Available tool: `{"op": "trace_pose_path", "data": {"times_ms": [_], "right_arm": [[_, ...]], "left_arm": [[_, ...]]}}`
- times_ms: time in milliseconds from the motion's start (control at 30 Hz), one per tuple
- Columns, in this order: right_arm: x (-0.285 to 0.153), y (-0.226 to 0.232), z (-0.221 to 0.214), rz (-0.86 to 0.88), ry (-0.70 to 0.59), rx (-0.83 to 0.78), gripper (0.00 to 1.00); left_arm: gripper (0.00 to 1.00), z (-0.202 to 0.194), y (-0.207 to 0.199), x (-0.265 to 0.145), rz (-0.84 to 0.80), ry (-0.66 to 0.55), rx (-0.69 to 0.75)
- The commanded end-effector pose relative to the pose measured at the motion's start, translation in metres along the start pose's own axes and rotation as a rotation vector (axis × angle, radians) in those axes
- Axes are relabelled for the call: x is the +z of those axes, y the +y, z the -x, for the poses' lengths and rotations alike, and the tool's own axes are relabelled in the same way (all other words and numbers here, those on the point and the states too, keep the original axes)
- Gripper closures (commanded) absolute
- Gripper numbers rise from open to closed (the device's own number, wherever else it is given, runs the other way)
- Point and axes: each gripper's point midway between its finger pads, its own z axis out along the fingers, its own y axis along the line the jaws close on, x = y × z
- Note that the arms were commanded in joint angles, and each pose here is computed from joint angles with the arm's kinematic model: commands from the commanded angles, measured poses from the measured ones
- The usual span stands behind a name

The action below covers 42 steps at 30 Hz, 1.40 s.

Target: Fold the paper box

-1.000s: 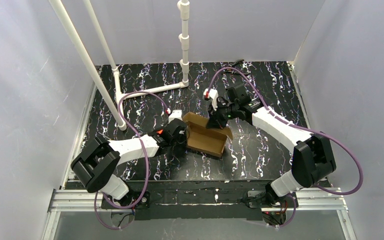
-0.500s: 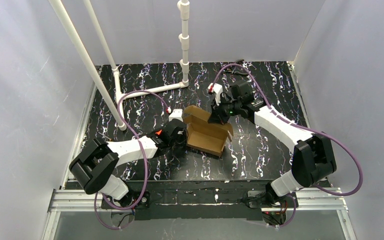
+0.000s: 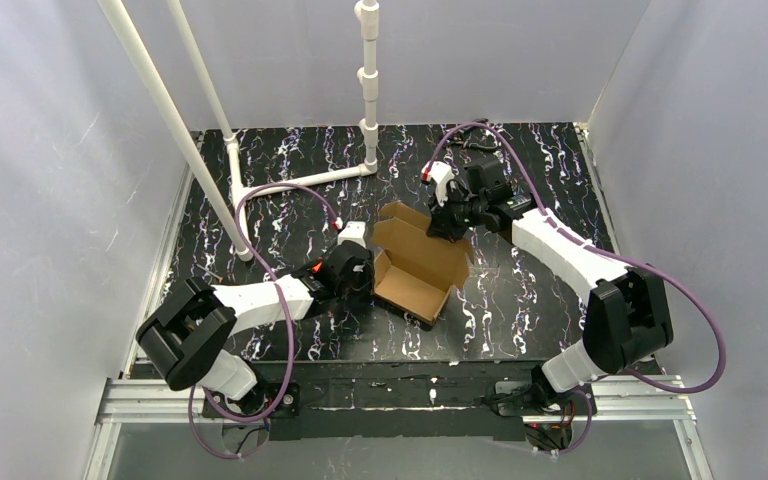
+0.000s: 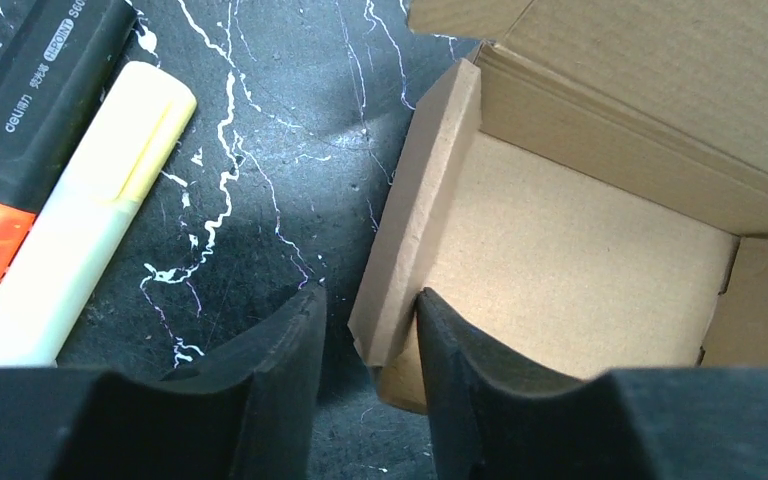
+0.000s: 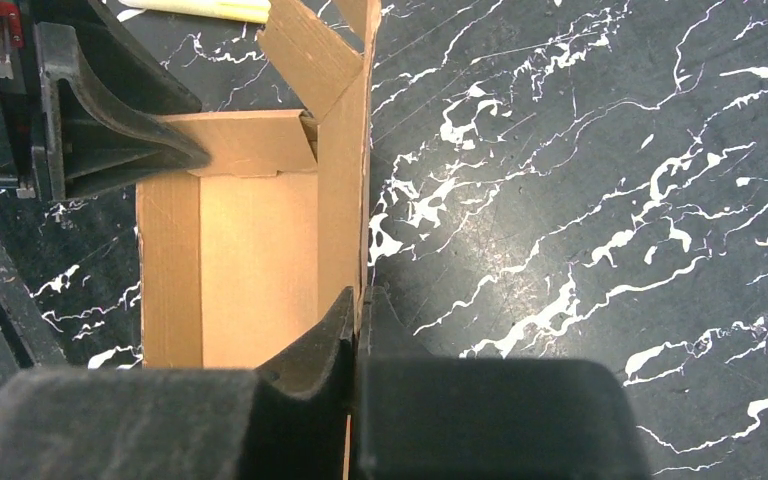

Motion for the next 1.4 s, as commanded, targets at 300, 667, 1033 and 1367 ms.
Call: {"op": "trace_pose_path", "data": {"times_ms": [300, 667, 1033, 1367], "right_arm": [[-0.003, 0.01, 0.006, 0.065, -0.018, -0.031, 0.99], [-0.003, 0.013, 0.007, 0.082, -0.025, -0.031, 0.99], [-0.003, 0.018, 0.007, 0.105, -0.03, -0.031, 0.99], [-0.004, 0.021, 0.004, 0.12, -0.034, -0.036, 0.99]], "left_arm": [[0.57, 0.024, -0.031, 0.016, -0.082, 0.033, 0.184], [0.65, 0.008, -0.018, 0.024, -0.029, 0.114, 0.207], [1.0, 0.018, -0.007, 0.023, 0.062, 0.091, 0.179], [0.59, 0.016, -0.015, 0.001, 0.02, 0.119, 0.089]]}}
